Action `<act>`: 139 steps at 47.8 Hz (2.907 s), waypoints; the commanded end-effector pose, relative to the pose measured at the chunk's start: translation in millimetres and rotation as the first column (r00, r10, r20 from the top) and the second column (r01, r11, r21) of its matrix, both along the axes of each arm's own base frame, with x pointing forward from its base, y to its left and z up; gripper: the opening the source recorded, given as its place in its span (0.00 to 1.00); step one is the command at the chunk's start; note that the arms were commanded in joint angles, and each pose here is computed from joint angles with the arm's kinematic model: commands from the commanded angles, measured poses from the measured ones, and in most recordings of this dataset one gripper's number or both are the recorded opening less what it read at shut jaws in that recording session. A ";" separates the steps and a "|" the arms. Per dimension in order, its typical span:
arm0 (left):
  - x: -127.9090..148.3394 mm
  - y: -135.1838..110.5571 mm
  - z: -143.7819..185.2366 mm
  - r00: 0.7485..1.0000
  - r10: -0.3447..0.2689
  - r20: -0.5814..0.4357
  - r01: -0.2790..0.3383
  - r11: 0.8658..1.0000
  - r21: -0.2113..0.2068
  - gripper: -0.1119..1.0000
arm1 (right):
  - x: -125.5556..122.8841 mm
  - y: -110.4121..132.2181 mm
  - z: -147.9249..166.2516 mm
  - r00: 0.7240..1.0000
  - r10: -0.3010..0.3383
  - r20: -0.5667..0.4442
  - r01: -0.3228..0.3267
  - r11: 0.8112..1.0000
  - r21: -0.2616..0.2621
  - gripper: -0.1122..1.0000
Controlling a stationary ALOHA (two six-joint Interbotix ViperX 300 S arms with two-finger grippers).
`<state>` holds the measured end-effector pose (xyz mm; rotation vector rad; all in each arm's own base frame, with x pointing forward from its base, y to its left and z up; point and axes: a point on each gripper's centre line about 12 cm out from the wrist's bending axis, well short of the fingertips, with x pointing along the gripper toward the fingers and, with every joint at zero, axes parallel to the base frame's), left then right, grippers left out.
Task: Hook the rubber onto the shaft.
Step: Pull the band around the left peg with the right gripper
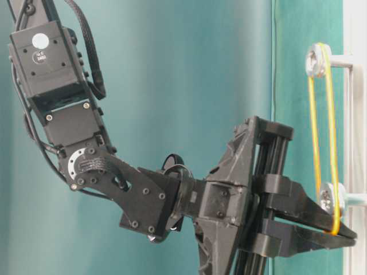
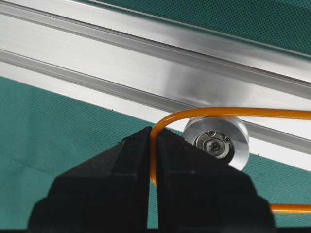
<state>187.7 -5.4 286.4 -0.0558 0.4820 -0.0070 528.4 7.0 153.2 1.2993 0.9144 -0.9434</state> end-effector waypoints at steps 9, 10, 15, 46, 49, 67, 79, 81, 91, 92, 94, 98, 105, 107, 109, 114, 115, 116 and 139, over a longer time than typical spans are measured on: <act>2.8 -0.6 9.4 1.000 -0.003 0.022 0.003 1.000 0.001 0.10 | 2.1 7.8 9.8 1.000 0.015 0.024 -0.015 1.000 0.004 0.14; 2.8 -0.6 9.4 1.000 -0.003 0.022 0.003 1.000 0.001 0.10 | 2.1 8.6 9.8 1.000 0.017 0.024 -0.017 1.000 0.004 0.15; 2.7 -0.3 9.3 1.000 -0.002 0.020 0.002 1.000 0.001 0.10 | 1.7 11.1 9.3 1.000 0.021 0.023 -0.022 1.000 0.004 0.14; 1.9 -0.6 10.2 1.000 -0.003 0.025 0.003 1.000 0.001 0.10 | 1.1 16.7 9.6 0.999 0.031 0.023 -0.031 1.000 0.004 0.14; 1.9 -0.3 10.2 1.000 -0.002 0.025 0.002 1.000 0.001 0.10 | 0.6 17.5 9.0 0.999 0.032 0.020 -0.032 0.999 0.004 0.14; 1.5 -0.6 11.4 1.000 -0.003 0.029 0.003 1.000 0.000 0.10 | -3.7 23.6 6.3 0.999 0.043 -0.012 -0.043 0.999 0.003 0.14; 1.5 -0.6 11.4 1.000 -0.003 0.029 0.003 1.000 0.000 0.10 | -4.1 25.2 5.8 0.999 0.047 -0.014 -0.047 0.999 0.002 0.14; 1.2 -0.5 11.7 1.000 -0.002 0.031 0.002 1.000 -0.001 0.10 | -4.4 25.0 6.1 0.999 0.048 -0.014 -0.048 0.999 0.001 0.14; 1.0 -0.2 11.3 1.000 -0.001 0.028 0.001 1.000 -0.001 0.10 | -13.3 26.1 5.1 0.998 0.046 -0.031 -0.046 0.999 0.003 0.14; 1.0 -0.5 11.2 1.000 -0.002 0.026 0.002 1.000 -0.001 0.10 | -14.1 26.8 5.7 0.998 0.047 -0.031 -0.047 0.999 0.003 0.14; 0.6 -0.5 11.3 1.000 -0.002 0.026 0.002 1.000 -0.001 0.10 | -16.2 26.6 5.9 0.998 0.047 -0.034 -0.047 0.999 0.003 0.14; 0.1 -0.5 11.1 1.000 -0.002 0.023 0.002 1.000 -0.001 0.10 | -20.9 26.8 8.1 0.998 0.053 -0.037 -0.053 0.999 -0.001 0.14; 0.1 -0.5 11.1 1.000 -0.003 0.023 0.003 1.000 0.001 0.10 | -26.6 26.3 8.8 0.997 0.057 -0.045 -0.057 0.998 -0.002 0.14; 0.1 -0.4 11.1 1.000 -0.002 0.023 0.002 1.000 0.001 0.10 | -27.8 27.0 9.6 0.997 0.058 -0.045 -0.059 0.998 -0.002 0.14; 0.1 -0.5 11.1 1.000 -0.002 0.023 0.002 1.000 -0.001 0.10 | -28.9 26.1 10.4 0.997 0.058 -0.045 -0.059 0.998 -0.003 0.14; 0.1 -0.5 11.1 1.000 -0.002 0.023 0.002 1.000 -0.001 0.10 | -30.6 25.8 10.3 0.997 0.059 -0.048 -0.059 0.998 -0.004 0.14; 0.1 -0.5 11.1 1.000 -0.002 0.023 0.002 1.000 -0.001 0.10 | -31.0 25.8 10.6 0.997 0.059 -0.048 -0.059 0.998 -0.004 0.14; 0.1 -0.5 11.1 1.000 -0.003 0.023 0.003 1.000 0.001 0.10 | -31.3 25.6 10.1 0.997 0.061 -0.049 -0.061 0.998 -0.006 0.14; -0.4 -0.4 11.4 1.000 -0.003 0.020 0.003 1.000 0.001 0.10 | -36.8 24.6 14.2 0.994 0.095 -0.050 -0.097 0.995 -0.023 0.14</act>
